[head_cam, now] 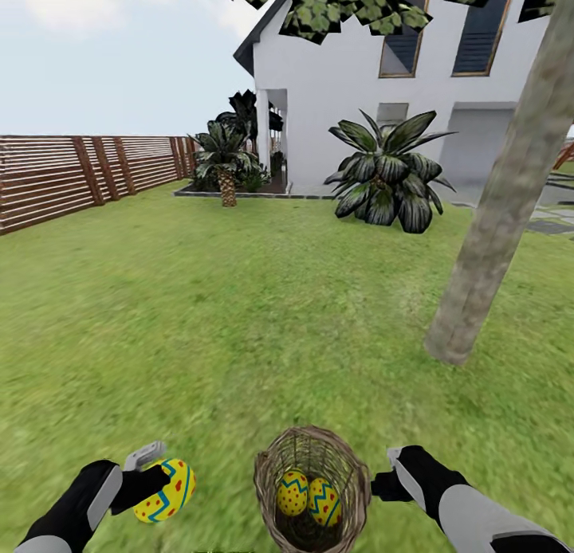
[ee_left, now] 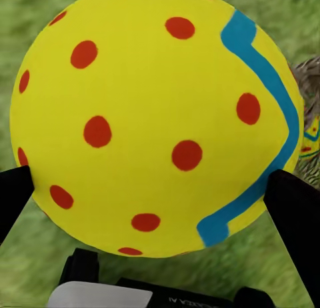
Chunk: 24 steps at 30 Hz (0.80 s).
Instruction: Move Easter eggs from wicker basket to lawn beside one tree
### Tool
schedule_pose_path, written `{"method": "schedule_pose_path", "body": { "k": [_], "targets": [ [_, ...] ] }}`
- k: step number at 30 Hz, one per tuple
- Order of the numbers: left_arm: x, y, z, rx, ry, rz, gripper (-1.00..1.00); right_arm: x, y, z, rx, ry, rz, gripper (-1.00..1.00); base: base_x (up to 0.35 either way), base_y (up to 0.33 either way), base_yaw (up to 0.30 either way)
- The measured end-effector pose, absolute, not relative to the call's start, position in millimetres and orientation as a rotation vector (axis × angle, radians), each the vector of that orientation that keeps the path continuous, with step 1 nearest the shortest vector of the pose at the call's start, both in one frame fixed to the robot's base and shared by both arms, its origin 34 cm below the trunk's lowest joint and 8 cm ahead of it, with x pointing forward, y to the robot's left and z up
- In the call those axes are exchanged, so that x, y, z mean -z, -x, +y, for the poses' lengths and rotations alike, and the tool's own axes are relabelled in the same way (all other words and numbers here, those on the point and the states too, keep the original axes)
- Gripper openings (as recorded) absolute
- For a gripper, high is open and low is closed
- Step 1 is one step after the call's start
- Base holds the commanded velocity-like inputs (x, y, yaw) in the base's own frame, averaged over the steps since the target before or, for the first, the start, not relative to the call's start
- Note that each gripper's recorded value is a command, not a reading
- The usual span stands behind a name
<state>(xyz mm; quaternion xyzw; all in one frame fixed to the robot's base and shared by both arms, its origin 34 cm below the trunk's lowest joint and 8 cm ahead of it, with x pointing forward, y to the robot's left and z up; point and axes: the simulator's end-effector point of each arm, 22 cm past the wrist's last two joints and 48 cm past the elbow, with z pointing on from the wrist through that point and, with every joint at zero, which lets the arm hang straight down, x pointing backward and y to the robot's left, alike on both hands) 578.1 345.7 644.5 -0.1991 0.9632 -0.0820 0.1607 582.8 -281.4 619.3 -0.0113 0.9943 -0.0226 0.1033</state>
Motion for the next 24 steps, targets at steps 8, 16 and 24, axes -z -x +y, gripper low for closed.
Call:
{"method": "schedule_pose_path", "body": {
  "k": [8, 16, 24],
  "targets": [
    [-686, -619, 392, 0.139, 0.548, 2.546, -1.00, -630, -581, -283, 0.069, 0.031, 2.935, 1.00, 0.000, 0.000, 0.292],
    [-784, -682, 452, 0.072, 0.590, 2.199, -1.00, -642, -580, -292, 0.084, 0.020, 2.935, 1.00, 0.000, 0.000, 0.292],
    [-808, -689, 456, 0.056, 0.581, 2.150, -1.00, -652, -579, -288, 0.078, 0.026, 2.934, 1.00, 0.000, 0.000, 0.292]
  ]
}}
